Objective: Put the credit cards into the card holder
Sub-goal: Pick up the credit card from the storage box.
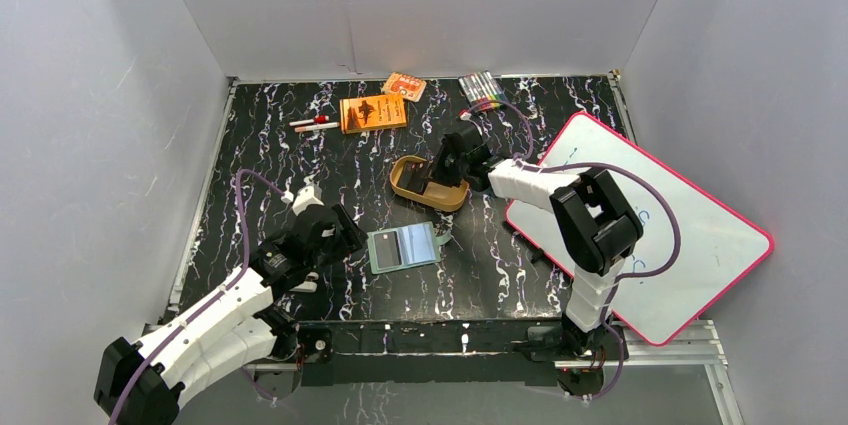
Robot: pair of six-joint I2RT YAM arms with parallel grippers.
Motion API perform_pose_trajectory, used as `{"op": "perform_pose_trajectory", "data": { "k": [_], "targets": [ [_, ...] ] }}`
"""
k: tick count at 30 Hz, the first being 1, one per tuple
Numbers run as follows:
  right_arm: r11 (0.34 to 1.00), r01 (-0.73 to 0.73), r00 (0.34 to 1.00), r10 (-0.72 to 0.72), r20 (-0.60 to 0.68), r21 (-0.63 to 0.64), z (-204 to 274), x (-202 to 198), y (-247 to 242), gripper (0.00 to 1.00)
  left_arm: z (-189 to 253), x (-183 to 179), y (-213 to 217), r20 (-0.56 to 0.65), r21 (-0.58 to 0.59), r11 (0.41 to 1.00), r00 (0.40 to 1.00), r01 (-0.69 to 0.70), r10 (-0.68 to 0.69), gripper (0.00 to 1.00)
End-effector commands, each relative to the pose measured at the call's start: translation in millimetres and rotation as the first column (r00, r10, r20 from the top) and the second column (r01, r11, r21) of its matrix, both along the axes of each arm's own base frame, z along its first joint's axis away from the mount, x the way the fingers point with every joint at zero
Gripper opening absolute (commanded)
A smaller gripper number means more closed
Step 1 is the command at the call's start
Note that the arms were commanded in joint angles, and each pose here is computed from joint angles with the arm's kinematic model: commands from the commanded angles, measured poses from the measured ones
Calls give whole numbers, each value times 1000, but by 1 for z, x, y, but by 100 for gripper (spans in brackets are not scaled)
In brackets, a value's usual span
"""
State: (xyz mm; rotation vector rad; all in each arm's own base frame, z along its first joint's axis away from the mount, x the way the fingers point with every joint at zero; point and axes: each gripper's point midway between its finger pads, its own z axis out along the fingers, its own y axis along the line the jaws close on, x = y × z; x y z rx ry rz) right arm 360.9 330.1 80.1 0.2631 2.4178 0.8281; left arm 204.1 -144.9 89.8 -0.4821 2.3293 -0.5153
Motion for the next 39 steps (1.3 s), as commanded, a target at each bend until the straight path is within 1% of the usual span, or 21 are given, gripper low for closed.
{"op": "perform_pose_trajectory", "data": {
  "k": [1, 4, 7, 13, 17, 21, 23, 27, 30, 33, 35, 36, 38, 39],
  "targets": [
    [999, -1, 1000, 0, 24, 32, 17, 0, 1, 0, 1, 1, 1, 9, -2, 1000, 1000, -9, 9, 60],
    [997, 14, 999, -18, 45, 73, 34, -1, 0, 0, 2, 1, 2, 14, -2, 1000, 1000, -12, 12, 60],
    [988, 49, 995, -60, 73, 146, 62, -2, -1, 0, 5, 2, 4, 23, 3, 1000, 1000, -20, 20, 60],
    [962, 112, 992, -123, 27, 248, 91, -4, -1, 0, 13, 7, 5, 46, 5, 999, 998, -33, 33, 60],
    [928, 158, 987, -143, -68, 337, 101, -9, -3, 0, 19, 10, 5, 54, 8, 999, 998, -39, 39, 60],
    [842, 273, 959, -198, -204, 466, 113, -13, -13, 0, 27, 12, 7, 68, 8, 998, 996, -55, 54, 60],
    [804, 311, 946, -209, -249, 506, 119, -16, -14, 0, 31, 14, 7, 77, 5, 998, 995, -61, 61, 60],
    [766, 356, 928, -222, -299, 536, 128, -14, -15, 0, 35, 16, 8, 83, -5, 997, 993, -81, 81, 59],
    [742, 330, 934, -167, -317, 583, 136, -15, -7, 0, 34, 16, 6, 75, -15, 996, 993, -88, 89, 59],
    [735, 316, 936, -137, -325, 600, 137, -13, -3, 0, 31, 16, 6, 63, -14, 996, 994, -91, 91, 59],
    [741, 296, 946, -138, -295, 603, 142, -12, -4, 0, 29, 16, 5, 59, -12, 996, 994, -89, 90, 59],
    [754, 272, 954, -132, -268, 598, 145, -12, -4, 0, 29, 16, 6, 59, -11, 996, 994, -90, 91, 59],
    [819, 128, 990, -69, -126, 560, 158, -12, -1, 0, 28, 16, 6, 60, -8, 996, 994, -90, 91, 59],
    [868, 31, 999, -5, -54, 496, 160, -16, 0, 0, 28, 16, 7, 63, -6, 996, 994, -88, 88, 59]
  ]
}}
